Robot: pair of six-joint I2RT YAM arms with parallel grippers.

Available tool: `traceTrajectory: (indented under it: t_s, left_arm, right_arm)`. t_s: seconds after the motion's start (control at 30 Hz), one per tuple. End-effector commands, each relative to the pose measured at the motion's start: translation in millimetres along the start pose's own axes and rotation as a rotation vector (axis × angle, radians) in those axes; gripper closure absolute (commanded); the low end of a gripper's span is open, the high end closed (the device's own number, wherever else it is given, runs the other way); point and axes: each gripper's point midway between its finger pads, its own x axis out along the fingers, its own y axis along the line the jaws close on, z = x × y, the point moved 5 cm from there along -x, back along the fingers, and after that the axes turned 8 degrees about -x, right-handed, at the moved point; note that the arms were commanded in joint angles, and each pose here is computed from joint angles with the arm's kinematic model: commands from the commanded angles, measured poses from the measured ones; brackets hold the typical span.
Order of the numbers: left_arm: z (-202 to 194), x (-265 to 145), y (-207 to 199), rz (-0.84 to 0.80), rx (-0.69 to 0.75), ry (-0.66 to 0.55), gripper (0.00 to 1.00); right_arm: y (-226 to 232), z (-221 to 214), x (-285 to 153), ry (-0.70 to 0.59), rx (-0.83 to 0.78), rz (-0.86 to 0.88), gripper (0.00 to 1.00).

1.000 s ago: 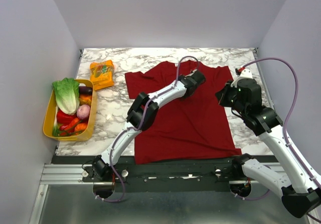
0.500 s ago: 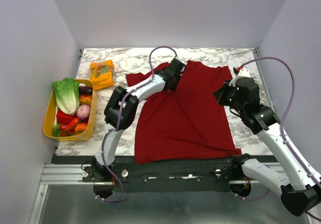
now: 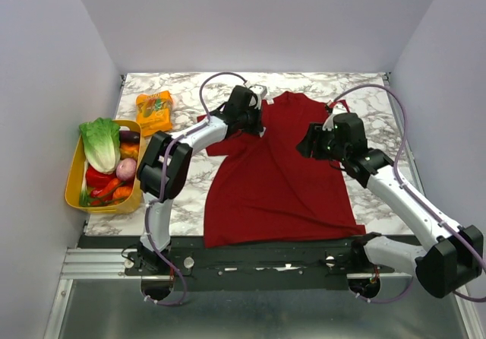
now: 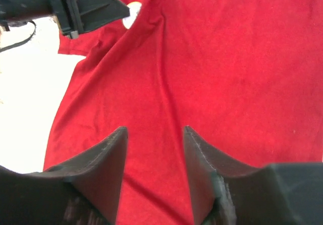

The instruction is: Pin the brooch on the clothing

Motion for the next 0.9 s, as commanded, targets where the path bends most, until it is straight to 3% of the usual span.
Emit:
traceTrajectory:
  t_s: [0.0,0.13,0.23,0.43,0.87]
  left_arm:
    - [20,-18,-22,-0.185,-0.024,-0.073,1.0]
    - [25,-23,-22,-0.248,-0.042,-0.092,1.0]
    - [30,-27,-19,-0.287,-0.06,-0.116,1.0]
    - [34,-39,-18,-0.406,-0.089,-0.158,1.0]
    - [38,-57,-22,-0.49,-0.086,-0.19,1.0]
  right_arm:
    - [8,10,21,-0.031,-0.003,0.069,0.36]
    - [9,13,40,-0.014,0.001,0.075,0.22]
    - [10,15,56,-0.008,0.004,0.08,0.17]
    - [15,16,90,0.031,0.048,0.134,0.16]
    - [39,19,142,0.061,0.096,0.344,0.16]
